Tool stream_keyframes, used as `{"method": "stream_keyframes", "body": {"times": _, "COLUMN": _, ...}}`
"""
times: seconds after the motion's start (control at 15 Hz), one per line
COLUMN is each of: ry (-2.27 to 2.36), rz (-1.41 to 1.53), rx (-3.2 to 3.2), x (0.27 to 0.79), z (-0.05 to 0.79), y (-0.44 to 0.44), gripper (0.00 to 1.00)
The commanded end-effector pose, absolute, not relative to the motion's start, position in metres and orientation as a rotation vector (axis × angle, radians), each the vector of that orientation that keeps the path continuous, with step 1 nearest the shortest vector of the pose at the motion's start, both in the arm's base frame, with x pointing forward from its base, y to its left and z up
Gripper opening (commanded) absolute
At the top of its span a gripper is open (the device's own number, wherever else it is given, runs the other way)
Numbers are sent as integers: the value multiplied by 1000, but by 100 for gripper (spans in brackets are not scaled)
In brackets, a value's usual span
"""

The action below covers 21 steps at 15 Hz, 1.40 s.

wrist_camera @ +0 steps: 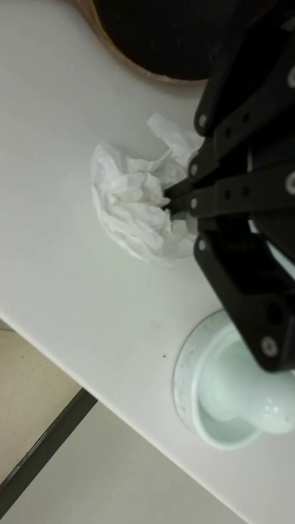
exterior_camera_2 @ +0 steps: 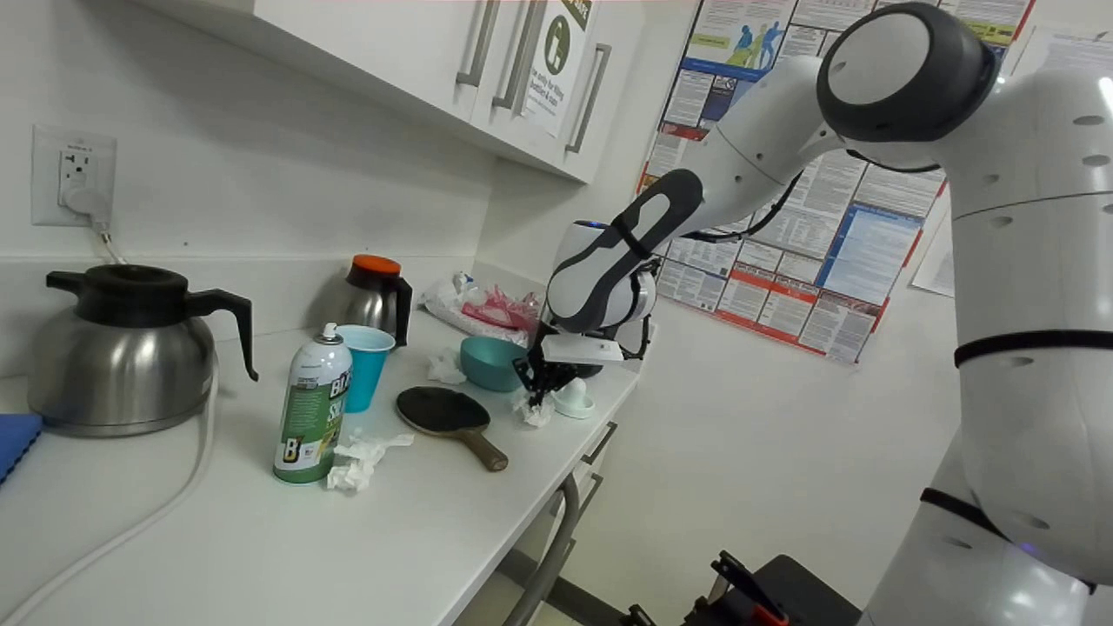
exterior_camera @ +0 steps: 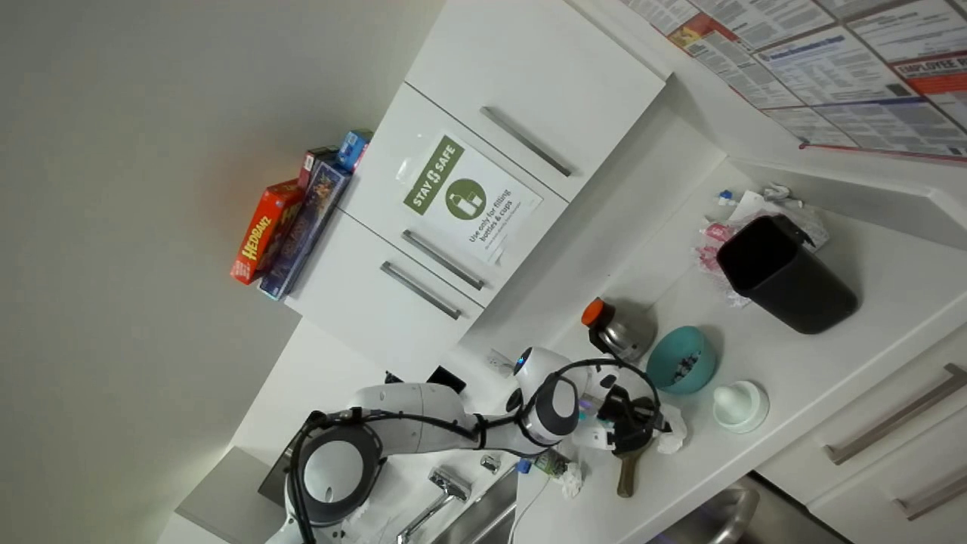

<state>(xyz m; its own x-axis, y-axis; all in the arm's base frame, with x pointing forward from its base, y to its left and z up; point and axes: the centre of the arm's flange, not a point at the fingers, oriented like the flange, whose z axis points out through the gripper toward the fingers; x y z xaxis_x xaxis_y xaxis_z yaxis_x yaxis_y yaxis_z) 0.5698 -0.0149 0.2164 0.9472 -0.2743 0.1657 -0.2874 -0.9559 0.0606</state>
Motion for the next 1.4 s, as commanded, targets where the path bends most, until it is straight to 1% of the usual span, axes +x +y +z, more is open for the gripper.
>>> {"method": "stream_keyframes", "body": {"times": 0.0, "ry": -493, "rz": 233, "rx": 2970, "x": 535, "z": 279, "y": -9, "gripper": 0}}
{"method": "stream_keyframes", "body": {"times": 0.2, "ry": -576, "rz": 281, "rx": 2876, "x": 517, "z": 326, "y": -21, "gripper": 0}}
{"method": "stream_keyframes", "body": {"times": 0.47, "ry": -706, "rz": 469, "rx": 2765, "x": 519, "z": 382, "y": -59, "gripper": 0}}
{"method": "stream_keyframes", "body": {"times": 0.8, "ry": -845, "rz": 668, "rx": 2638, "x": 540, "z": 421, "y": -127, "gripper": 0}}
{"method": "stream_keyframes", "body": {"times": 1.07, "ry": -947, "rz": 740, "rx": 2556, "x": 559, "z": 434, "y": -172, "gripper": 0}}
{"method": "stream_keyframes", "body": {"times": 1.33, "ry": -1034, "rz": 770, "rx": 2508, "x": 593, "z": 442, "y": -204, "gripper": 0}}
